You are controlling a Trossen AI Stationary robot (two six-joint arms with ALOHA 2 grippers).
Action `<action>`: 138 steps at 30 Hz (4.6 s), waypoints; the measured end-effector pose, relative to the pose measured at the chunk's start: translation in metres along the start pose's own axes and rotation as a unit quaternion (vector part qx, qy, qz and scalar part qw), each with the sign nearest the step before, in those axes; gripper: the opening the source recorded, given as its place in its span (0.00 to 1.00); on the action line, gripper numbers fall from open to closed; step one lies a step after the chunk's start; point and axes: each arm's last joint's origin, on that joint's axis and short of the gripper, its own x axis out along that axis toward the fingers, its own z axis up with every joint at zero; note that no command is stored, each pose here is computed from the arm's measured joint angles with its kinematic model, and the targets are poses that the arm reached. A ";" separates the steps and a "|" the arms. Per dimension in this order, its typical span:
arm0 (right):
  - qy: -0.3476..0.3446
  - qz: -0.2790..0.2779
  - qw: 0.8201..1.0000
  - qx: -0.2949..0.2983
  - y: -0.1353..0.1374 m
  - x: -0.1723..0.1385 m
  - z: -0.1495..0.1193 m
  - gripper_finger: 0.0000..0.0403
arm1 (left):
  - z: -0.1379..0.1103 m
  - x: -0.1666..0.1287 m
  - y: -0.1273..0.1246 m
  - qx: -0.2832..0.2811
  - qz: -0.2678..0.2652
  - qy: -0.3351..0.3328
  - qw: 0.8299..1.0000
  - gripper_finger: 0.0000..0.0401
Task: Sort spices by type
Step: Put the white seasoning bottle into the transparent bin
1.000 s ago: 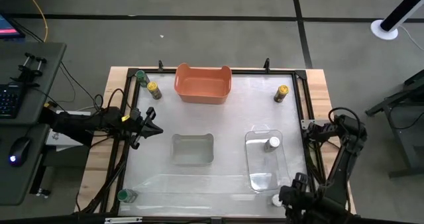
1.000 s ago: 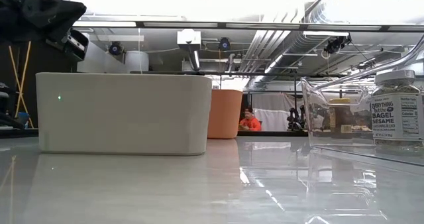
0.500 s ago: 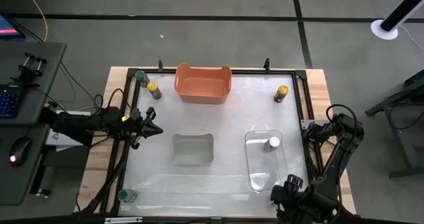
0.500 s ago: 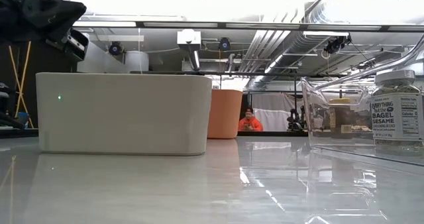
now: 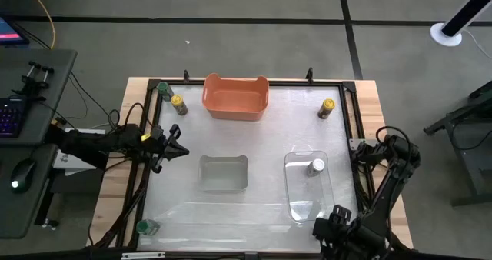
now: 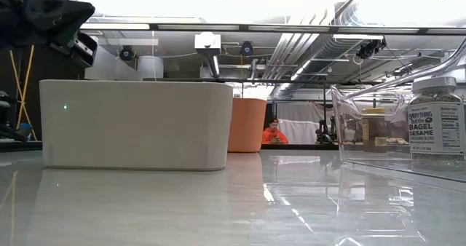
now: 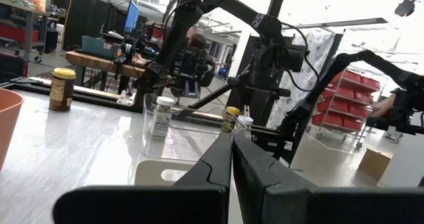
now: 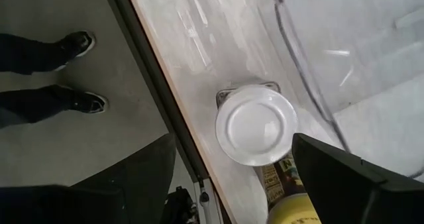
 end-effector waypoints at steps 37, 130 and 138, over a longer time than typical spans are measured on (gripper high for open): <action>0.022 -0.044 0.998 -0.036 -0.003 0.015 0.009 0.74 | 0.000 0.000 0.000 0.000 0.000 0.000 1.000 0.01; 0.118 -0.131 0.857 0.485 0.026 0.112 0.032 0.74 | 0.000 0.000 0.000 0.000 0.000 0.000 1.000 0.01; 0.107 -0.142 0.859 0.479 0.023 0.114 0.032 0.65 | 0.000 0.000 0.000 0.000 0.000 0.000 1.000 0.01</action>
